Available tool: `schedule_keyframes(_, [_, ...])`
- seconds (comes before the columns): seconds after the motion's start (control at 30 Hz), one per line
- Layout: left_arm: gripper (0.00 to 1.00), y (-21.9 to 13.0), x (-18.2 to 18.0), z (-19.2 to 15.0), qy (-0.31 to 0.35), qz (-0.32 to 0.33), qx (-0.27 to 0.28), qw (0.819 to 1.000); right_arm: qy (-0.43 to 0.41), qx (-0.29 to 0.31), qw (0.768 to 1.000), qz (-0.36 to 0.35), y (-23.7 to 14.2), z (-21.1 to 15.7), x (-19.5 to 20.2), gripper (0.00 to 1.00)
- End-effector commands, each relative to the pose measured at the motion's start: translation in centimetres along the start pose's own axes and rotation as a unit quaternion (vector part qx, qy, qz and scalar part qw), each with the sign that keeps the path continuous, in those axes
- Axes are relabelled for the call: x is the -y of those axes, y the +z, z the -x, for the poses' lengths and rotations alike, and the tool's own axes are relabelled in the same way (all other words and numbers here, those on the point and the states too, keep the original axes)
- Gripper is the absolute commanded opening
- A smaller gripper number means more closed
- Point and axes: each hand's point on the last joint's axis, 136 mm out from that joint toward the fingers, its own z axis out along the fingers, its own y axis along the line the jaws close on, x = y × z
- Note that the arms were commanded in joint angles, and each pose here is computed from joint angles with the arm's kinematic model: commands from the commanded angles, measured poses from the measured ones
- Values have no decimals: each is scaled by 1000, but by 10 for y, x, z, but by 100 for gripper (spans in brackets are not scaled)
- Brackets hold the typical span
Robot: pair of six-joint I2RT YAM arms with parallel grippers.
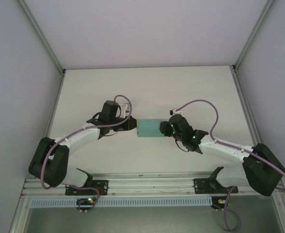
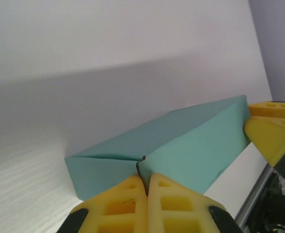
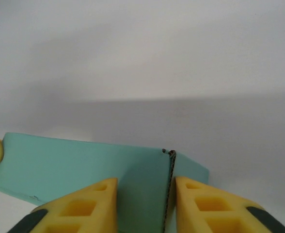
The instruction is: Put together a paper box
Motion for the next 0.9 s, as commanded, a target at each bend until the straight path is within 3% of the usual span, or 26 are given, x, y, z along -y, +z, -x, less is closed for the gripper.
schedule_keyframes(0.0, [0,14,-54,-69,-44,68,-91,993,14,-117,992,-38,6,-71,50,21])
schedule_keyframes(0.17, [0,17,-67,-75,-38,81,-87,992,51,-122,991,24,7,-74,46,4])
schedule_keyframes(0.23, [0,18,-67,-74,-39,83,-88,992,53,-124,990,29,6,-71,45,4])
schedule_keyframes(0.33, [1,17,-63,-65,-26,94,-92,991,40,-124,991,37,3,-61,37,22])
schedule_keyframes(0.4, [10,14,-55,-54,-11,100,-89,991,20,-116,993,33,-1,-46,31,33])
schedule_keyframes(0.47, [14,9,-47,-39,1,110,-81,991,-21,-106,994,12,-7,-26,30,62])
schedule_keyframes(0.5, [21,7,-44,-32,8,115,-78,990,-44,-101,994,-1,-11,-15,30,72])
schedule_keyframes(0.57, [31,5,-38,-21,25,120,-70,990,-102,-77,992,-12,-20,12,25,81])
schedule_keyframes(0.67, [31,6,-32,-16,38,114,-68,990,-212,-68,973,56,-31,33,-3,100])
schedule_keyframes(0.77, [31,7,-28,-14,45,107,-68,991,-340,-85,927,135,-36,29,-29,100])
schedule_keyframes(0.83, [45,6,-22,-9,51,99,-63,992,-404,-108,889,188,-38,17,-42,100])
schedule_keyframes(0.87, [44,5,-18,-5,55,96,-58,992,-431,-113,872,202,-38,16,-46,100])
